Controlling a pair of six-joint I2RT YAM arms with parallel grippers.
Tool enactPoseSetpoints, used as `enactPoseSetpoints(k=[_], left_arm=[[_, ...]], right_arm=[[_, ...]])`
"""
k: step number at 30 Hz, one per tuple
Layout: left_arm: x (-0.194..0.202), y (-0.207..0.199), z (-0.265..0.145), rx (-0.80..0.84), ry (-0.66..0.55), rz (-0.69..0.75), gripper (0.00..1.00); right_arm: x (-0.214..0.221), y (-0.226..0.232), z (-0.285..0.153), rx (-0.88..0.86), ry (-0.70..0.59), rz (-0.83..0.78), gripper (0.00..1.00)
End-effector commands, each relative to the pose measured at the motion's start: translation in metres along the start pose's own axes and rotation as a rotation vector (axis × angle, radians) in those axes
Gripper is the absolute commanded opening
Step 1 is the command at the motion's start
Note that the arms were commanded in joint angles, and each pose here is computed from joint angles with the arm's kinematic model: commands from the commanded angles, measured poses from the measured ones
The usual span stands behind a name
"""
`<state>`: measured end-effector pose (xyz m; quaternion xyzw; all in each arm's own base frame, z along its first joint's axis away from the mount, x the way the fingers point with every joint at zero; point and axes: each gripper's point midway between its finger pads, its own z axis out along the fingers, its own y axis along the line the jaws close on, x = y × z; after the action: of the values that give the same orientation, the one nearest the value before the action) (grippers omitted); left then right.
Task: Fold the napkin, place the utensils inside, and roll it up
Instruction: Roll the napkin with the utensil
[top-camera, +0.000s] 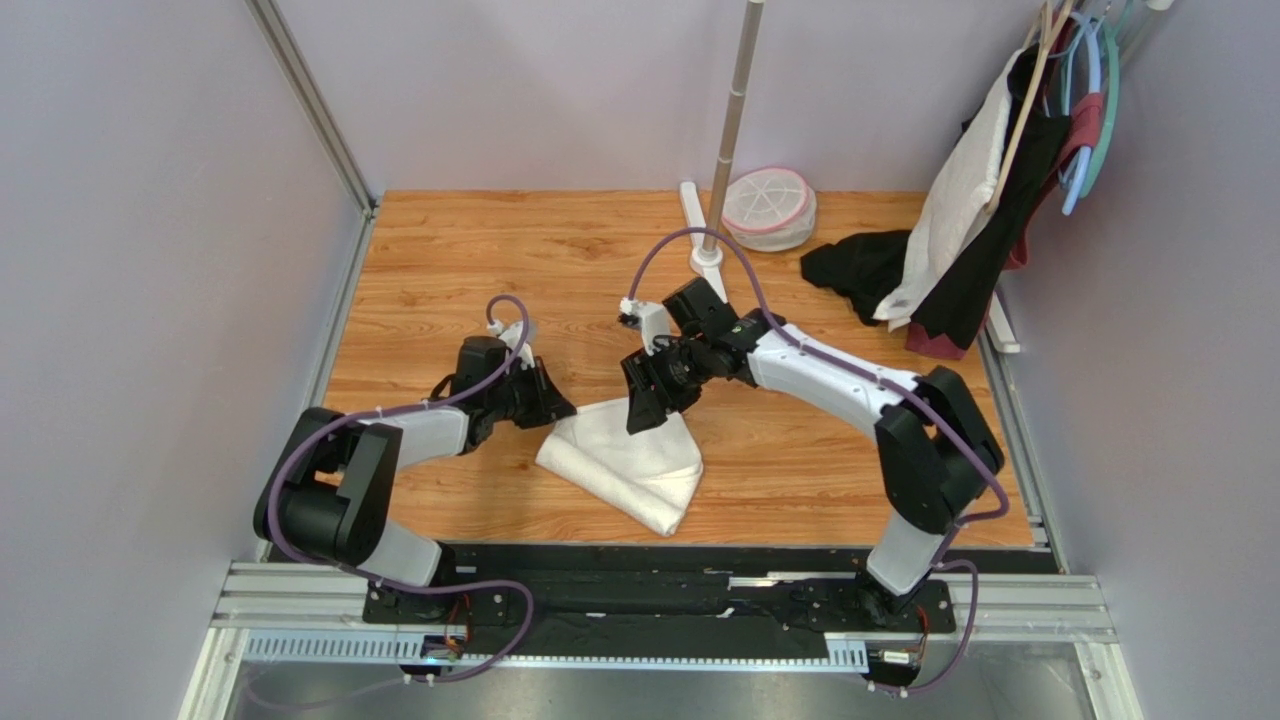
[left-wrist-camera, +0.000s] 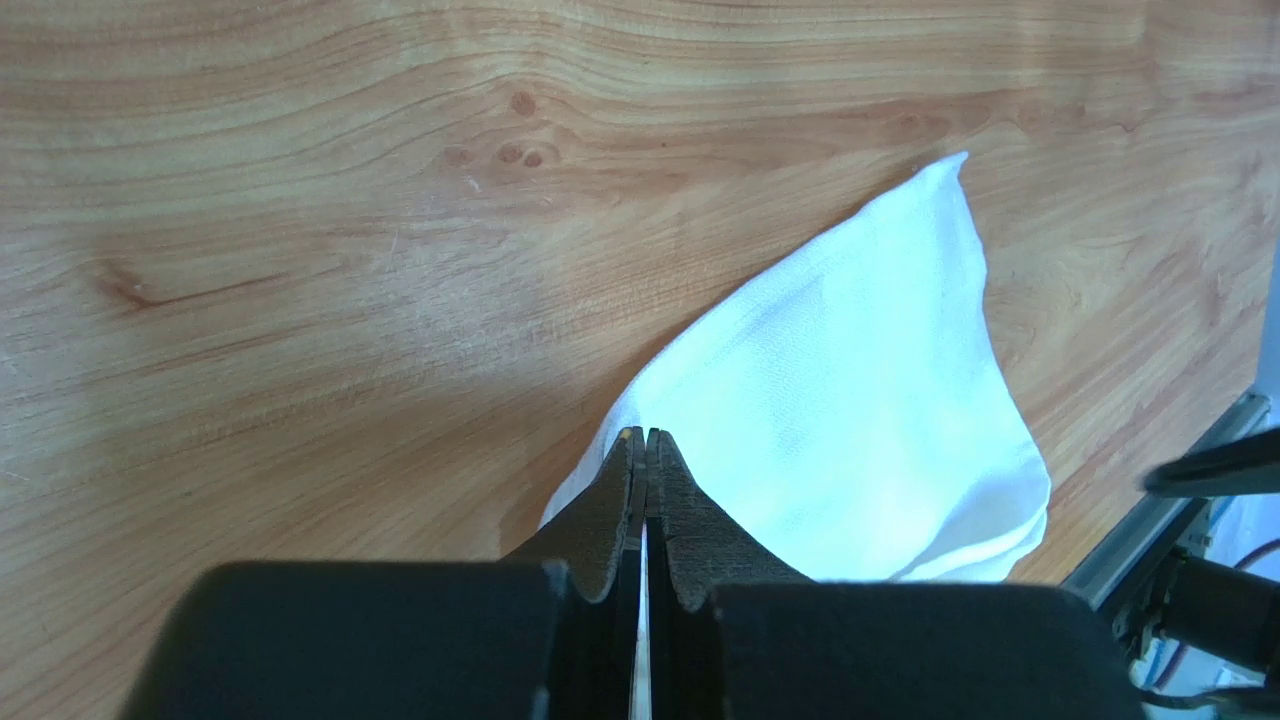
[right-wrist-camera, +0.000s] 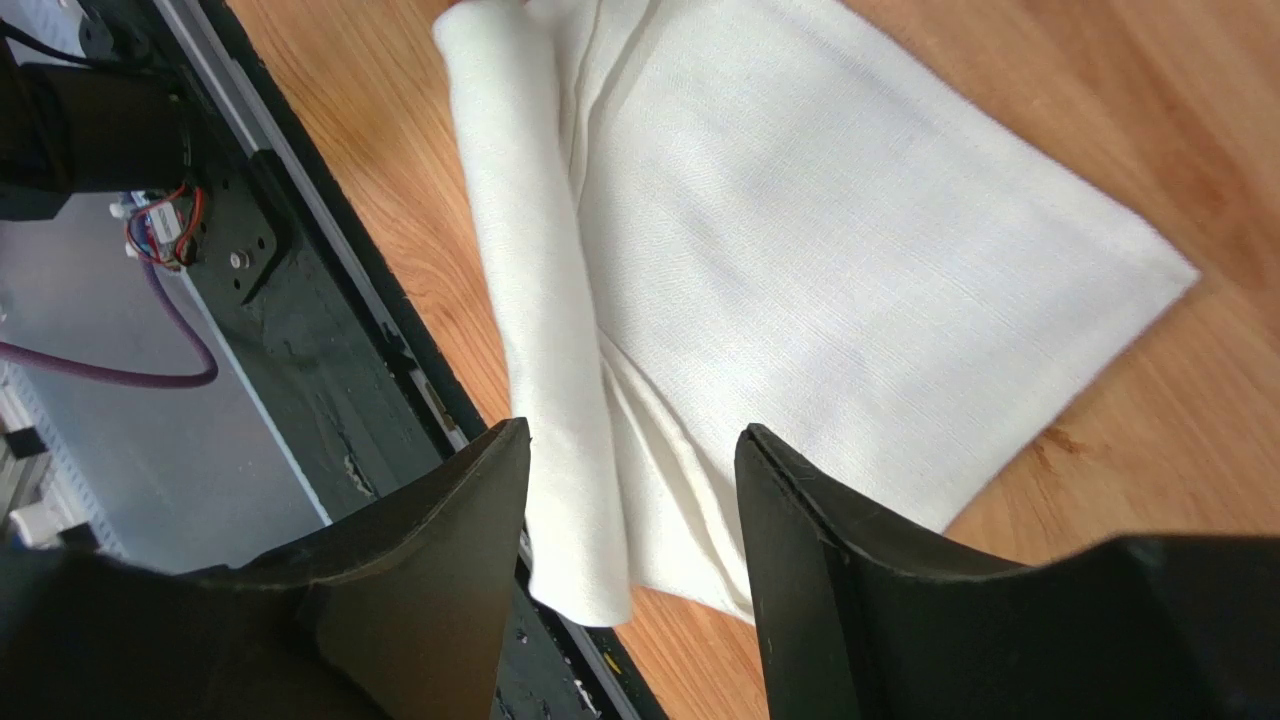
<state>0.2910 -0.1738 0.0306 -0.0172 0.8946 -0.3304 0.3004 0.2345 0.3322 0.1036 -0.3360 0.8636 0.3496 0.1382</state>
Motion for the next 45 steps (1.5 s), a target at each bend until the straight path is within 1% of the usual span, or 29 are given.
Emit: enactPoseSetpoints(k=[1, 4, 8, 13, 16, 17, 18, 19, 20, 22, 23, 26, 30, 37, 45], left_arm=[[-0.021, -0.011, 0.002, 0.029, -0.042, 0.012, 0.00], [-0.020, -0.009, 0.002, 0.019, -0.037, 0.011, 0.00], [-0.027, -0.009, 0.000, 0.001, -0.058, 0.011, 0.00], [-0.043, -0.012, -0.011, -0.037, -0.104, 0.018, 0.00], [-0.053, -0.015, -0.019, -0.059, -0.141, 0.028, 0.10], [-0.057, -0.014, -0.022, -0.074, -0.156, 0.033, 0.22], [-0.061, -0.016, -0.027, -0.078, -0.167, 0.038, 0.29], [-0.062, -0.013, -0.030, -0.099, -0.176, 0.038, 0.44], [-0.063, -0.013, -0.033, -0.109, -0.179, 0.042, 0.51], [-0.064, -0.009, -0.040, -0.138, -0.193, 0.038, 0.61], [-0.064, -0.008, -0.042, -0.145, -0.197, 0.040, 0.62], [-0.056, -0.006, -0.048, -0.149, -0.199, 0.038, 0.63], [-0.043, -0.012, -0.055, -0.093, -0.209, 0.069, 0.63], [-0.020, -0.020, -0.067, -0.017, -0.204, 0.085, 0.64], [-0.003, -0.016, -0.068, -0.001, -0.186, 0.072, 0.65]], right_arm=[[0.002, 0.013, -0.018, 0.078, -0.040, -0.074, 0.57], [0.017, 0.038, -0.010, 0.071, -0.002, -0.157, 0.57], [0.036, 0.063, 0.016, 0.010, 0.020, -0.140, 0.57], [0.048, 0.105, 0.044, -0.084, 0.046, -0.180, 0.57], [0.054, 0.118, 0.059, -0.113, 0.068, -0.186, 0.57], [0.058, 0.118, 0.067, -0.117, 0.088, -0.179, 0.57], [0.058, 0.120, 0.070, -0.114, 0.091, -0.171, 0.57], [0.060, 0.120, 0.074, -0.115, 0.097, -0.167, 0.56], [0.064, 0.116, 0.080, -0.112, 0.108, -0.161, 0.56], [0.064, 0.109, 0.085, -0.083, 0.103, -0.166, 0.56], [0.066, 0.106, 0.086, -0.070, 0.110, -0.170, 0.56], [0.063, 0.091, 0.090, -0.003, 0.105, -0.178, 0.56], [0.059, 0.079, 0.089, 0.050, 0.091, -0.181, 0.56], [0.051, 0.062, 0.081, 0.093, 0.062, -0.153, 0.56], [0.042, 0.046, 0.074, 0.100, 0.036, -0.122, 0.56]])
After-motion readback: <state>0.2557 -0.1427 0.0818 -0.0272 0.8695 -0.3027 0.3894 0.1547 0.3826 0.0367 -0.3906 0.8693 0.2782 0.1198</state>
